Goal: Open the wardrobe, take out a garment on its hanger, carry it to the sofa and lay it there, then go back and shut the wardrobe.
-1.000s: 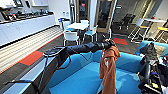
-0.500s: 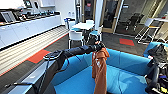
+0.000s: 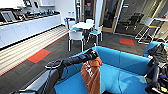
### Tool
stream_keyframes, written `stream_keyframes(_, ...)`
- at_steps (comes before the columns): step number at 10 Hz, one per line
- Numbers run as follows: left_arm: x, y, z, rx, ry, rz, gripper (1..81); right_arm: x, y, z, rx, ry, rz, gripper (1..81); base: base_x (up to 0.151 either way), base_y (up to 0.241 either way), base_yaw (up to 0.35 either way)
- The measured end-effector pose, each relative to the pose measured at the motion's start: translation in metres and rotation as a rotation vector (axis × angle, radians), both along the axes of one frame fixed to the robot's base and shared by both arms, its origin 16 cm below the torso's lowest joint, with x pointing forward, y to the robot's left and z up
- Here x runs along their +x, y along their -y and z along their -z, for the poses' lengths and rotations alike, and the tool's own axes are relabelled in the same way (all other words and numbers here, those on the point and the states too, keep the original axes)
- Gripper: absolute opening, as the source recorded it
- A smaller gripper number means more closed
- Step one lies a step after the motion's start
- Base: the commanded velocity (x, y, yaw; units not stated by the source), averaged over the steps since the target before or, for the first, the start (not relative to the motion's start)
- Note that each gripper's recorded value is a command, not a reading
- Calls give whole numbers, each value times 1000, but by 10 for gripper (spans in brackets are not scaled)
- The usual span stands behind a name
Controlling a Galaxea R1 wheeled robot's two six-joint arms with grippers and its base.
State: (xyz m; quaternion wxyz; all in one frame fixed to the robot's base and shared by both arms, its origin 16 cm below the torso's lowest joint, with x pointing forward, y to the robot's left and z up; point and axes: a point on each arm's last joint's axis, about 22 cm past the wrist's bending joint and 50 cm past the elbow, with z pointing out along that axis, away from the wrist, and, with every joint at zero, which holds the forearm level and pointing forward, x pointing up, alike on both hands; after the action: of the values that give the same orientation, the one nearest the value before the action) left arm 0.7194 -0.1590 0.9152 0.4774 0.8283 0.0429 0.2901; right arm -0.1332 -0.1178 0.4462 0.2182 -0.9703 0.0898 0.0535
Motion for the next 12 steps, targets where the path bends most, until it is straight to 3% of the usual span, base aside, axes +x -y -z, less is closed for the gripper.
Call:
stream_keyframes(3, -15, -34, 90, 92, -53, -31, 10, -10, -3, -3, 3, -21, 1, 811, 0, 0, 0)
stream_keyframes(6, -25, -24, 89, 89, -34, -8, 10, -9, -3, -3, 6, -21, -9, 811, 0, 0, 0)
stream_keyframes(9, -16, -82, 94, 110, -38, -83, 10, 0, -1, 0, 22, -18, -76, 811, 0, 0, 0)
stream_keyframes(12, -15, -130, 119, 131, -61, -129, 10, 2, 1, 1, 20, -17, -83, 811, 0, 0, 0)
